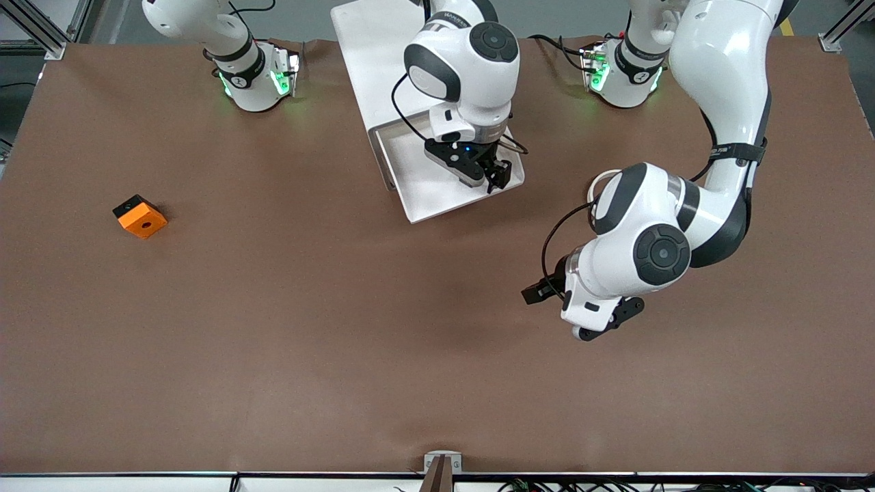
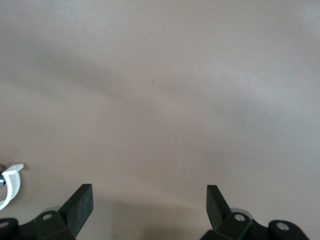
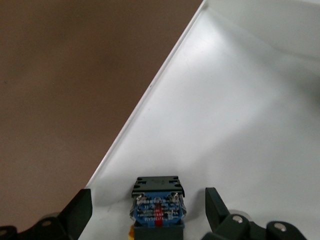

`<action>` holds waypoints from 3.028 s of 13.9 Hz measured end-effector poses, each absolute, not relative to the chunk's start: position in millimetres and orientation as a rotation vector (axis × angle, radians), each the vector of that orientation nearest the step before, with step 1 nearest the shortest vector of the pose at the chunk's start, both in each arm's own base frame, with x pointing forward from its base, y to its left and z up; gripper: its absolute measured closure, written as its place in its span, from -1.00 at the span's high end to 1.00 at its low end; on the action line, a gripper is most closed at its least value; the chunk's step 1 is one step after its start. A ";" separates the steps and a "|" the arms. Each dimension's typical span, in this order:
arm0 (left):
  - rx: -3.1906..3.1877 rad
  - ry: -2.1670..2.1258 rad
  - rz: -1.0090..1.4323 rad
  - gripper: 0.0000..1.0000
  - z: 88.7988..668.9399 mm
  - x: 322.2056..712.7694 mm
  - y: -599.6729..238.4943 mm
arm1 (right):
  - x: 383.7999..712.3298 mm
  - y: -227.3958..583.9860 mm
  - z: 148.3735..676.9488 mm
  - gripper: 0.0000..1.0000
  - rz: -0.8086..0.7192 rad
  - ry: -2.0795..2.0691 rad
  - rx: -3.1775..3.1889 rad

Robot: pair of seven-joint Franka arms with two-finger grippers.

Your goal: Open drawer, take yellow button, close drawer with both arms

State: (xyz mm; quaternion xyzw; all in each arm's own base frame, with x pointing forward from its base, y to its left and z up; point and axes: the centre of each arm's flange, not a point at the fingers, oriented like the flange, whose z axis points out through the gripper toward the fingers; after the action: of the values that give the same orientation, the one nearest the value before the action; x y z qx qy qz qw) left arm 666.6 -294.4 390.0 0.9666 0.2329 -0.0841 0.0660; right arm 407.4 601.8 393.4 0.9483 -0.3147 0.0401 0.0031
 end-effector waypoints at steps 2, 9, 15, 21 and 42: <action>2.895 0.718 -0.201 1.00 390.8 673.3 -289.7 | 406.3 602.5 393.3 1.00 0.125 -0.984 2.974; 2.878 0.750 -0.176 1.00 382.6 681.0 -276.7 | 403.3 604.4 393.2 0.51 0.122 -0.977 2.976; 2.880 0.751 -0.183 1.00 380.1 680.1 -276.7 | 406.0 604.1 397.7 -0.17 0.125 -0.986 2.981; 2.881 0.749 -0.183 1.00 379.9 679.7 -277.4 | 468.5 546.7 458.5 -0.17 0.002 -0.985 3.060; 2.923 0.666 -0.244 1.00 394.4 654.0 -309.7 | 654.4 172.9 411.3 -0.17 -0.193 -0.441 3.155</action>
State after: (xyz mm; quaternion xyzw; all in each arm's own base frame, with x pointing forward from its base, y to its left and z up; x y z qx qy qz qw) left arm 654.0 -309.7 394.4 0.9696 0.2210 -0.0808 0.0667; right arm 654.4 172.9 411.3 0.9882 -0.1382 -0.0605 -0.0252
